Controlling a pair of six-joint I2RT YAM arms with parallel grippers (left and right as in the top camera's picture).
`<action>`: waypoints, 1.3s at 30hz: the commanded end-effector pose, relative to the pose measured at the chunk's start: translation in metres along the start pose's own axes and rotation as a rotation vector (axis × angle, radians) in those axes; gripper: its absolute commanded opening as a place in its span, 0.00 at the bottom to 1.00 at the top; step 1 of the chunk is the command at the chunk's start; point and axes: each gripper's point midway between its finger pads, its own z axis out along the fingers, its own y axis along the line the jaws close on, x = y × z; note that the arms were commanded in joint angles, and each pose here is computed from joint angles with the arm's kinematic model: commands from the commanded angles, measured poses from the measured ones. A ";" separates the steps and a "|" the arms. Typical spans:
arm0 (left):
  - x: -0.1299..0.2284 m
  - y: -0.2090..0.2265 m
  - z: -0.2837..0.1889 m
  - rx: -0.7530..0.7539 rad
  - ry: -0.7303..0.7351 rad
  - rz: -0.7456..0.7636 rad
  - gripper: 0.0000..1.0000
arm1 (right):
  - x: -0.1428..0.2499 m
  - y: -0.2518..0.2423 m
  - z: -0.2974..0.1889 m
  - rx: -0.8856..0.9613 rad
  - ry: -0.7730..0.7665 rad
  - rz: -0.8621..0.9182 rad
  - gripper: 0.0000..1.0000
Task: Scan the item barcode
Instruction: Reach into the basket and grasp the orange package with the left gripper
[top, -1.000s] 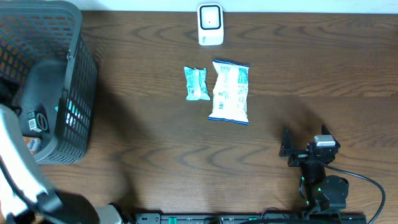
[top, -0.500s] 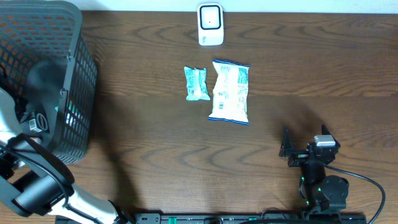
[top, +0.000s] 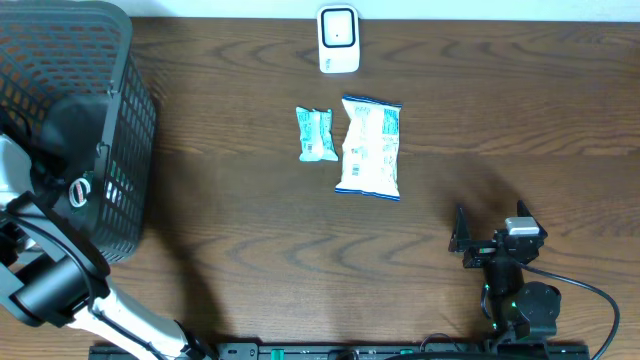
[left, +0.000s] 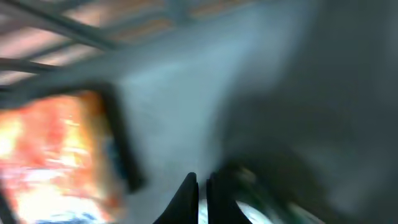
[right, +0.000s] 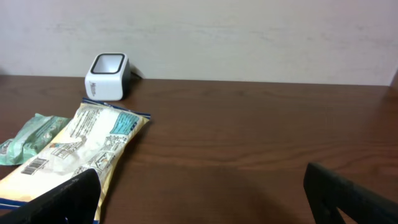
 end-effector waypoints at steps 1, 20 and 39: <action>0.000 -0.025 -0.040 0.174 -0.013 0.034 0.08 | 0.001 -0.001 0.000 0.006 0.003 -0.007 0.99; -0.004 0.098 -0.019 -0.311 -0.137 -0.265 0.83 | 0.001 -0.001 0.000 0.005 0.003 -0.007 0.99; 0.004 0.099 0.015 -0.280 -0.128 -0.220 0.59 | 0.001 -0.001 0.000 0.005 0.003 -0.007 0.99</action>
